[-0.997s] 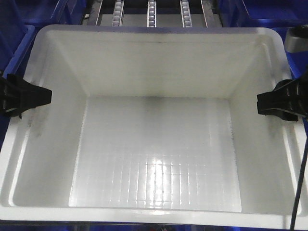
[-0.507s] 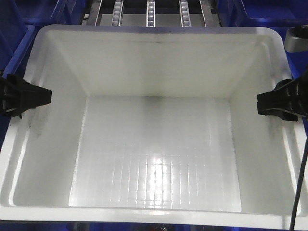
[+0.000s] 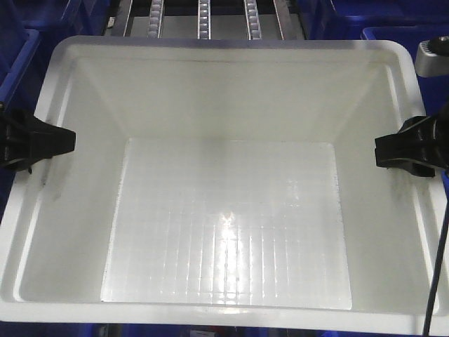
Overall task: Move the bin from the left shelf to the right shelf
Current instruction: 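Hold the tote raised with both grippers clear of the shelf, then hold the tote with both grippers while the base backs away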
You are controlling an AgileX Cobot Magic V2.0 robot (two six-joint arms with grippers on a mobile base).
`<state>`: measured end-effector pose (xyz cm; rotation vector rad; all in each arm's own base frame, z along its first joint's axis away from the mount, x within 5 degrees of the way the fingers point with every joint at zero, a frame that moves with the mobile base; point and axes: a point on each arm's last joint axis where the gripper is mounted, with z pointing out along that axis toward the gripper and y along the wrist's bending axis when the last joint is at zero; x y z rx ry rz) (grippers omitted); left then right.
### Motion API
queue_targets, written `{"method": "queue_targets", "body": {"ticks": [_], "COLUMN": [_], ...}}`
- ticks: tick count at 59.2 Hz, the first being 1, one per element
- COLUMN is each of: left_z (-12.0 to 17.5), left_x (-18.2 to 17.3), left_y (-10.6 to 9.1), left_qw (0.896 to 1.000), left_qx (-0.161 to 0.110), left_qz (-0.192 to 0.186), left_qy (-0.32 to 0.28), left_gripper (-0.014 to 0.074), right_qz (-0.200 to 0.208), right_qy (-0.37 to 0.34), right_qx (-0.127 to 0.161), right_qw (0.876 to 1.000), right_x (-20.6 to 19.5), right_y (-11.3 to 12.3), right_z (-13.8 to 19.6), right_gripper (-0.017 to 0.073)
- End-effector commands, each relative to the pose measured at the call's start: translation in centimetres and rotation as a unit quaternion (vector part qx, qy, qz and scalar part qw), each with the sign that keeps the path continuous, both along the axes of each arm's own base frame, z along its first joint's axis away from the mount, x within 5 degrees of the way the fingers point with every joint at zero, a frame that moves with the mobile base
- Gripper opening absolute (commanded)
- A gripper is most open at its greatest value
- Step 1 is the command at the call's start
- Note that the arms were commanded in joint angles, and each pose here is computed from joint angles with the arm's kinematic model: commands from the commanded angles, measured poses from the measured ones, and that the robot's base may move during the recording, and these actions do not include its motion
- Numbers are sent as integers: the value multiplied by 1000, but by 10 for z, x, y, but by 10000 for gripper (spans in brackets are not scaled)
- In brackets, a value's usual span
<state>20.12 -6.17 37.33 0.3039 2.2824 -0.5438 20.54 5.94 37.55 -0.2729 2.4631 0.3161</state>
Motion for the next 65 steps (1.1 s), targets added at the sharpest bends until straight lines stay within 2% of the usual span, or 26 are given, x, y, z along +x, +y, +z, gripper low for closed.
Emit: {"method": "queue_targets", "body": {"ticks": [1, 65], "left_z": [29, 29], "left_x": [-8, -8], "left_y": [-7, -7], "left_qw": [997, 997], "left_qx": [-53, -53], "left_qz": [-11, -11], "left_qy": [-63, -63], "left_gripper": [-4, -4], "right_qz": [9, 9], "right_qy": [-87, -87], "right_qx": [49, 49], "right_qw": [995, 995], "right_x": [-2, -2], "right_y": [6, 6], "right_z": [28, 28], "right_gripper": [-4, -4]}}
